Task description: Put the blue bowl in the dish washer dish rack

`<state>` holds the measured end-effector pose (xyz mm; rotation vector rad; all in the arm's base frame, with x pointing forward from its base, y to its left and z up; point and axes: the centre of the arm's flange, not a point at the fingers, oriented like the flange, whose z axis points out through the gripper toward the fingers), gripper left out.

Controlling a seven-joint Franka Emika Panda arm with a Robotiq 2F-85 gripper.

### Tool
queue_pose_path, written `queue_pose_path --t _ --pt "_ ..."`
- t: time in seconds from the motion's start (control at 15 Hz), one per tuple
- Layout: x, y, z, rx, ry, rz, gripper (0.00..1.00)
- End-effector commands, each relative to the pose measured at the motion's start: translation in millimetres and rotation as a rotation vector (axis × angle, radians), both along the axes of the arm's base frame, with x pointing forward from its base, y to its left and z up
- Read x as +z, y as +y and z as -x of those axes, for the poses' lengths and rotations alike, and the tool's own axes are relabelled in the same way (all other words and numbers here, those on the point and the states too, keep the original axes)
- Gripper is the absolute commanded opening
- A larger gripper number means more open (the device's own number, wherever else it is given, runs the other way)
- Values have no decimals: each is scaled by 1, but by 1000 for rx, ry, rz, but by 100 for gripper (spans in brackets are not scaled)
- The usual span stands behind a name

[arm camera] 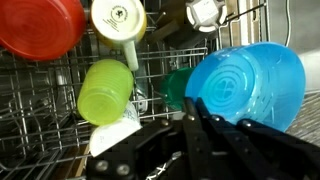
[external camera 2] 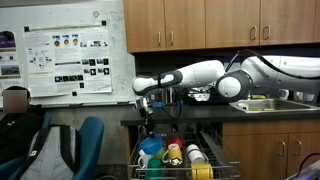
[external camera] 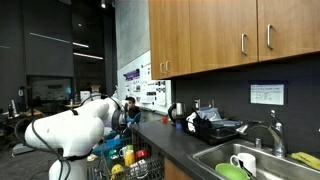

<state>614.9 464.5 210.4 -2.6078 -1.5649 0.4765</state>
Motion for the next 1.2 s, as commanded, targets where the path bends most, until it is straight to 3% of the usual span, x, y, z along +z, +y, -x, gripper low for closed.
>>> queue_pose_path --t 0.0,1.0,1.07,1.13 --pt "3 17 -23 22 -38 -30 1" --pt "-26 57 -15 45 -52 -25 1" --pt "-27 59 -15 48 -59 -19 7" --pt "-26 60 -15 50 -64 -18 30"
